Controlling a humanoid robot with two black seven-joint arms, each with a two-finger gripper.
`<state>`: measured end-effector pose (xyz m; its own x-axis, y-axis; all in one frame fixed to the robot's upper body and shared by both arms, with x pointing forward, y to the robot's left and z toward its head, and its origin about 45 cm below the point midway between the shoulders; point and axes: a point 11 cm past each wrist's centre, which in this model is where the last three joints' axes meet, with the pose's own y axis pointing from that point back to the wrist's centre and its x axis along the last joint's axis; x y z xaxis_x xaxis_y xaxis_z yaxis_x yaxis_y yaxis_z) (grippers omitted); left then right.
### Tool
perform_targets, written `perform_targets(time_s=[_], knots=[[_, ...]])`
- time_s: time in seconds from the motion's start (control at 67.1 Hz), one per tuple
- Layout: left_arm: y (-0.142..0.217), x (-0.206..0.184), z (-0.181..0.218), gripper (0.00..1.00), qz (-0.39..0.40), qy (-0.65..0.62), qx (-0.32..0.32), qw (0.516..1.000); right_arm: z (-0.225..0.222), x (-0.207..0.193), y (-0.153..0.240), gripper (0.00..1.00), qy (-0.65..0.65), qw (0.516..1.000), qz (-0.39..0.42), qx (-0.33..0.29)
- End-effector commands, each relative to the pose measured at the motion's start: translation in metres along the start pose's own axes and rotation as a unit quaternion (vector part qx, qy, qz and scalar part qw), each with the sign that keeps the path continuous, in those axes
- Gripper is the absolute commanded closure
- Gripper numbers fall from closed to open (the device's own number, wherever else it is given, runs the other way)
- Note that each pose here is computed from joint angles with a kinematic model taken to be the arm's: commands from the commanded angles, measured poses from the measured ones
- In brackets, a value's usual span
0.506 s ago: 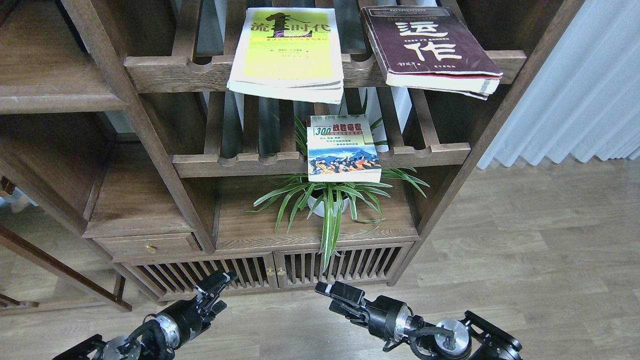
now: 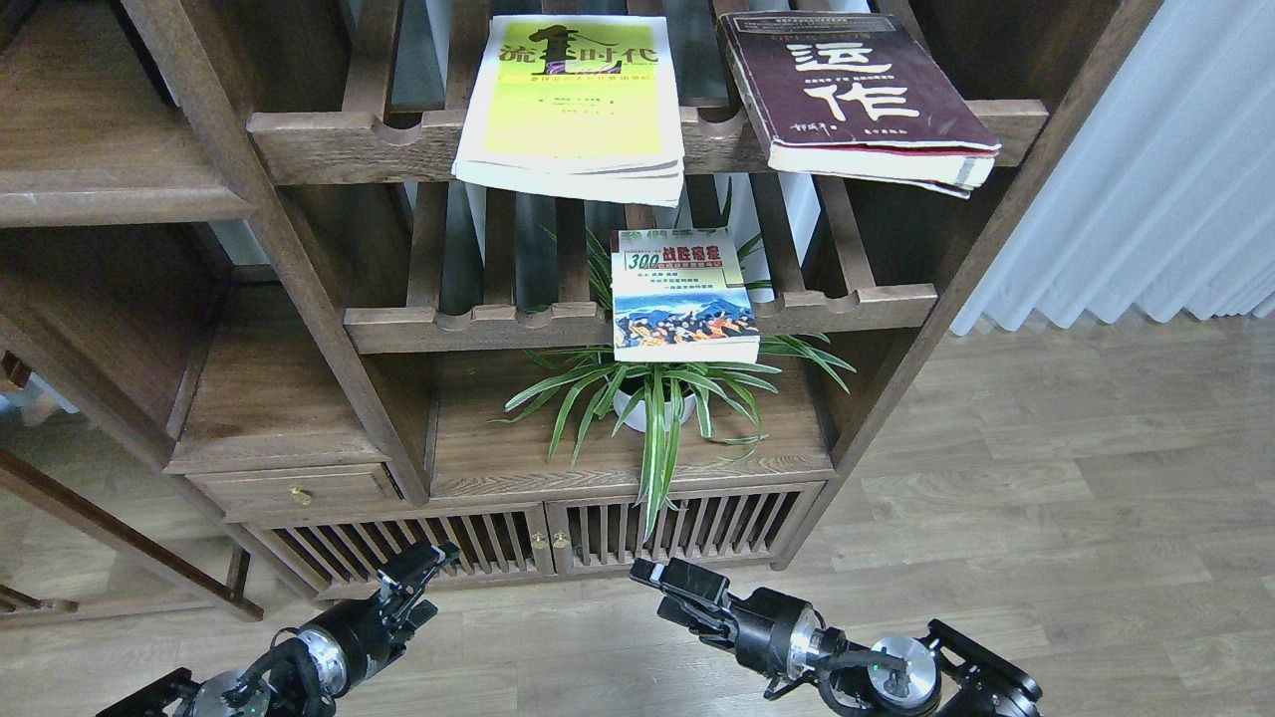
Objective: Organize books on shelf
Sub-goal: 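Reach the right gripper toward the small blue picture book on the shelf, then grasp the blue picture book with the right gripper and tilt it out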
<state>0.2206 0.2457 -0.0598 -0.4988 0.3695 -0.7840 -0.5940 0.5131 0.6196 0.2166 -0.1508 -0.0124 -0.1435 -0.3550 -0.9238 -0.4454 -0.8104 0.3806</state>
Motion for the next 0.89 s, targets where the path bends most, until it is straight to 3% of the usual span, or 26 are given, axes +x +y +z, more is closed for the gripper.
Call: perform_targets(time_s=[0.0,0.164,0.402,0.7,0.879], knots=[[0.002,0.004,-0.002,0.00,0.004,0.002,0.001,1.000,-0.023,-0.021,-0.005,0.00,0.013,0.999,-0.028,0.027],[0.004,0.009,-0.003,0.00,0.009,0.005,0.000,1.000,-0.062,-0.061,-0.010,0.00,0.037,0.994,-0.078,0.068],[0.011,0.025,-0.011,0.00,0.022,0.016,0.000,1.000,-0.079,-0.098,-0.009,0.00,0.052,0.985,-0.133,0.096],[0.024,0.042,-0.010,0.00,0.039,0.023,-0.005,0.999,-0.098,-0.119,-0.002,0.00,0.059,0.976,-0.163,0.134],[0.024,0.042,-0.010,0.00,0.039,0.024,-0.006,0.999,-0.111,-0.119,-0.002,0.00,0.046,0.978,-0.140,0.150]])
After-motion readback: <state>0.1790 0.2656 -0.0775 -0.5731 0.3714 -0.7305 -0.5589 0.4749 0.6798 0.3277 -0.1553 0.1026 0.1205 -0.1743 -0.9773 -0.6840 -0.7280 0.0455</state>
